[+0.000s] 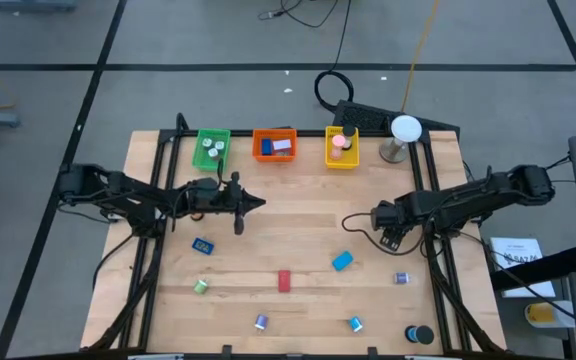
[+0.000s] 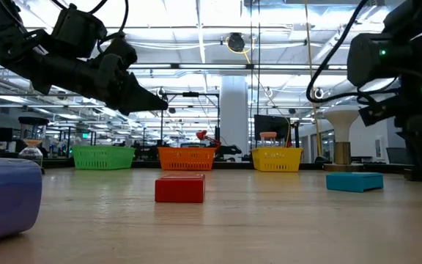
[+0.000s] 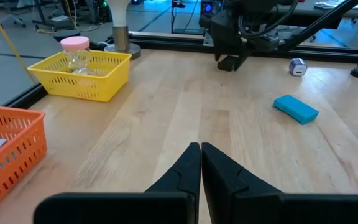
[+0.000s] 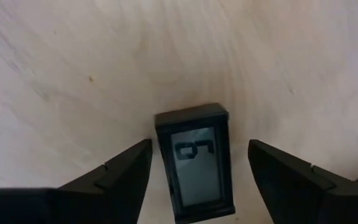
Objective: Pick & Place Office items
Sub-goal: Put the black digital clock into the orange bin
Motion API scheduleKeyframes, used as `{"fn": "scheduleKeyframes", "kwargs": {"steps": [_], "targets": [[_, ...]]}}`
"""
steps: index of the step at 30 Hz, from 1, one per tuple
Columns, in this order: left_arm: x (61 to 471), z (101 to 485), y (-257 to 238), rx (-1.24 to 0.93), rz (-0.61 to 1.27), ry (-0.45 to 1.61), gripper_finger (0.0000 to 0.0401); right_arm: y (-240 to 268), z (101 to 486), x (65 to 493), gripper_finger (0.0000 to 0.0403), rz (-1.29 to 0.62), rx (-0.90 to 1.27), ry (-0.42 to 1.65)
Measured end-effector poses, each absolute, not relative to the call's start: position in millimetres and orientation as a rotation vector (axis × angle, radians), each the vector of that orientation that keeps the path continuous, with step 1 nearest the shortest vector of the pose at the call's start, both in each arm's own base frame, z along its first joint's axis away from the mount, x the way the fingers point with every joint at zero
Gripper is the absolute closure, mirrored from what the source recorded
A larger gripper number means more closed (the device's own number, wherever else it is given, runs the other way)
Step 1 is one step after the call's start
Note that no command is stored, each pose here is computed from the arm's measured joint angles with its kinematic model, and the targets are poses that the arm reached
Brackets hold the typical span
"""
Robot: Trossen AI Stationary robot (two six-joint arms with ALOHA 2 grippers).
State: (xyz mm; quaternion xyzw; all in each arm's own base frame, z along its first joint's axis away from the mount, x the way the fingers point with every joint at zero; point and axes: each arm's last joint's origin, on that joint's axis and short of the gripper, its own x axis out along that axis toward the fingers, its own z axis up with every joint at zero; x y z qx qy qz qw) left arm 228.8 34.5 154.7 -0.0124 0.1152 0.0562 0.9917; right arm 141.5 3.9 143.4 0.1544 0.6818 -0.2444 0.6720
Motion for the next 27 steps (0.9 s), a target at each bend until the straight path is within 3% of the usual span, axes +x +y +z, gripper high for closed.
{"fn": "scheduleKeyframes", "kwargs": {"steps": [4, 10, 14, 21, 27], "targets": [[228.8, 154.8, 34.5, -0.025, 0.113, 0.231, 0.0384, 3.4, 140.8, 143.1, 0.0174, -0.524, 0.394, 1.520], [228.7, 154.6, 35.3, -0.023, 0.139, 0.233, 0.0384, 0.4, 141.5, 148.8, 0.0256, -0.490, 0.428, 1.480], [228.4, 154.3, 36.6, -0.018, 0.184, 0.237, 0.0384, -1.1, 154.8, 167.7, 0.0260, -0.477, 0.440, 1.340], [228.4, 154.3, 36.8, -0.019, 0.191, 0.237, 0.0384, -9.8, 182.4, 223.3, 0.0260, -0.332, 0.427, 0.915], [228.4, 154.3, 36.9, -0.020, 0.192, 0.236, 0.0384, -35.4, 171.4, 279.2, 0.0256, -0.336, 0.360, 0.807]]}}
